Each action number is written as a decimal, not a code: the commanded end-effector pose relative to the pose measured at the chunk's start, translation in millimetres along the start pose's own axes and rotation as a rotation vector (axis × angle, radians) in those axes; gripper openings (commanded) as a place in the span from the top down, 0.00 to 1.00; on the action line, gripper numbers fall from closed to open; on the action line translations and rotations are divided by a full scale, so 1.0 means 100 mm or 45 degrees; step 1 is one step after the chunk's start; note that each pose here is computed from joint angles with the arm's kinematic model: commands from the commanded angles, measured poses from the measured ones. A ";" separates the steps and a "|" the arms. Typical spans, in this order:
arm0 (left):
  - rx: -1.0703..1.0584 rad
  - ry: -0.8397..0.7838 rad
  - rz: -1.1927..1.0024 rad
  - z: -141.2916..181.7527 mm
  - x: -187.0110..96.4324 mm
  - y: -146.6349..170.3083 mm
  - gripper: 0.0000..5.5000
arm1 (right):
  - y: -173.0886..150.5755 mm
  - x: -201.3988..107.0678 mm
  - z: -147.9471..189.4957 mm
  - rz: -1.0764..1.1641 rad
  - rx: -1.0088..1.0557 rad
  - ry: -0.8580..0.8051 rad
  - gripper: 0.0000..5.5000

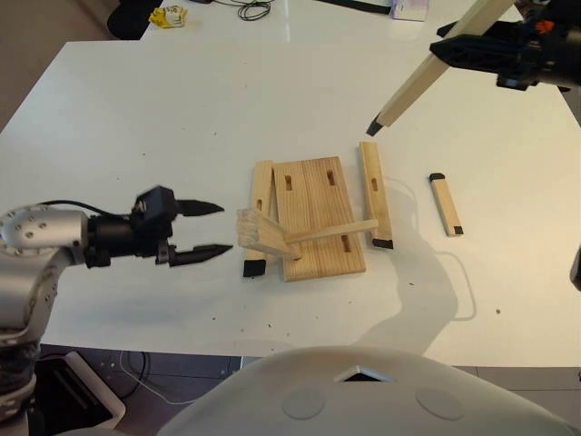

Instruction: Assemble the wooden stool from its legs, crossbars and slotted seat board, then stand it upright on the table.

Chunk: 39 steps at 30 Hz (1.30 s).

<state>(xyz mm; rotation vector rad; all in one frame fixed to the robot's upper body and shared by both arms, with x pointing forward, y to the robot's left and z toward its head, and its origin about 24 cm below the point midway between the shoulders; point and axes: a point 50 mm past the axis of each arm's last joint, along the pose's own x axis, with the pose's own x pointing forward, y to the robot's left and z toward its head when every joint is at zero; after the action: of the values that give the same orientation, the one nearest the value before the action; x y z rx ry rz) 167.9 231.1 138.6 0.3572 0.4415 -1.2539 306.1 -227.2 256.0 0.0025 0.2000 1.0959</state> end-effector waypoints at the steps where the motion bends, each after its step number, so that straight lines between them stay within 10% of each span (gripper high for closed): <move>1: -0.077 -0.079 -0.055 -0.03 0.30 -0.33 0.36 | 0.02 -0.07 0.02 0.006 -0.033 0.009 0.63; 22: -0.219 -0.076 0.162 -0.32 0.89 -0.63 0.36 | 0.22 -0.05 -0.06 0.165 -0.072 0.098 0.63; 39: -0.072 0.060 0.181 -0.52 0.83 -0.56 0.36 | 0.68 -0.07 -0.39 0.440 -0.087 0.235 0.63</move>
<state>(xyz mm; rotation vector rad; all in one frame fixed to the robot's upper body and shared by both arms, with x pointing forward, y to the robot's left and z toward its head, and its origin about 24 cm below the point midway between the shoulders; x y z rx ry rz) 124.7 166.2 50.9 0.3286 0.4727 -1.1110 246.4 -209.1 224.7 -0.0921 0.3462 1.4133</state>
